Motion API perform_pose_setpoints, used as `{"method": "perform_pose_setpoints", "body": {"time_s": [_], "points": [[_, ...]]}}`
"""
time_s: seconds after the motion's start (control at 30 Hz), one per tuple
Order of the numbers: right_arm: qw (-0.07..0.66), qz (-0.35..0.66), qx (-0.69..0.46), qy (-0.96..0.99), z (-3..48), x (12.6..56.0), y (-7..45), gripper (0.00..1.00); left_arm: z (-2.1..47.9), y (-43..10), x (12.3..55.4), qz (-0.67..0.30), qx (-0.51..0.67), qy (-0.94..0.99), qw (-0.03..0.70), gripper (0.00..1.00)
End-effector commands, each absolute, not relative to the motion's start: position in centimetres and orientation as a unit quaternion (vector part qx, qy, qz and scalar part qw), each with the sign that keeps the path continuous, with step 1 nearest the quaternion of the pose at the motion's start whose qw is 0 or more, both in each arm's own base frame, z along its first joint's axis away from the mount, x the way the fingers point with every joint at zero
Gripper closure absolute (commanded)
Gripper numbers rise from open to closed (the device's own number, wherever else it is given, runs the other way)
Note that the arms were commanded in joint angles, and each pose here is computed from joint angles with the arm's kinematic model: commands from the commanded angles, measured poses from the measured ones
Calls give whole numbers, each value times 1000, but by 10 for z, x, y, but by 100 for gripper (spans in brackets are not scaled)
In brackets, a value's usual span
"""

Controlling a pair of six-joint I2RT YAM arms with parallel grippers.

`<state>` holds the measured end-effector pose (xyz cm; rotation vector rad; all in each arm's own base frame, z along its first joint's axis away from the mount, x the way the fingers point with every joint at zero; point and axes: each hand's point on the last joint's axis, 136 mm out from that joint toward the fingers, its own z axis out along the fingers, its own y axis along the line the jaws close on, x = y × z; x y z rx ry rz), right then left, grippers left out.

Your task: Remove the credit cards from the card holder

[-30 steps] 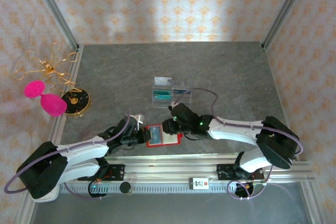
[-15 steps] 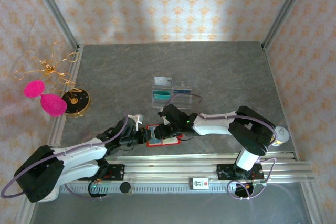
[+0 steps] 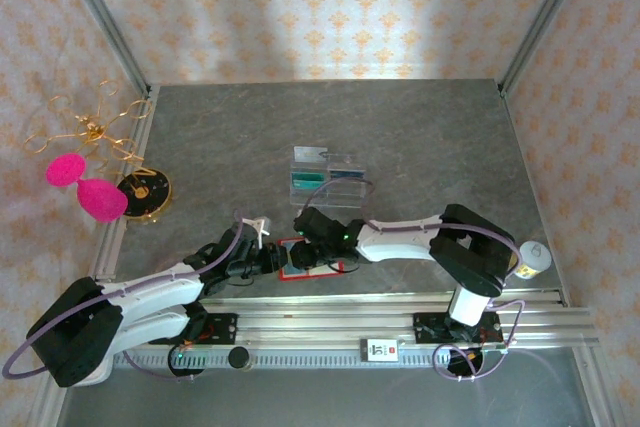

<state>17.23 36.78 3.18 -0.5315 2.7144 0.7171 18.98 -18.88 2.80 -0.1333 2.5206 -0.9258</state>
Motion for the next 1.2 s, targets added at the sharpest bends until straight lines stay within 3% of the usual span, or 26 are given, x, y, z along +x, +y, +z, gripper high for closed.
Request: {"method": "perform_pose_setpoints", "body": {"time_s": [0.0, 0.3, 0.6, 0.73, 1.17], "points": [[180, 132, -156, 962, 14, 188, 328, 70, 25, -183, 191, -328, -48, 914, 234, 77], [213, 108, -144, 960, 26, 196, 322, 69, 23, -181, 190, -328, -48, 915, 230, 77], [240, 184, -151, 941, 63, 195, 342, 67, 68, -202, 207, -379, -30, 886, 266, 77], [226, 209, -138, 942, 66, 198, 342, 70, 67, -213, 214, -383, -20, 886, 260, 84], [169, 255, -122, 944, 47, 196, 338, 73, 36, -215, 220, -335, -1, 911, 240, 89]]}}
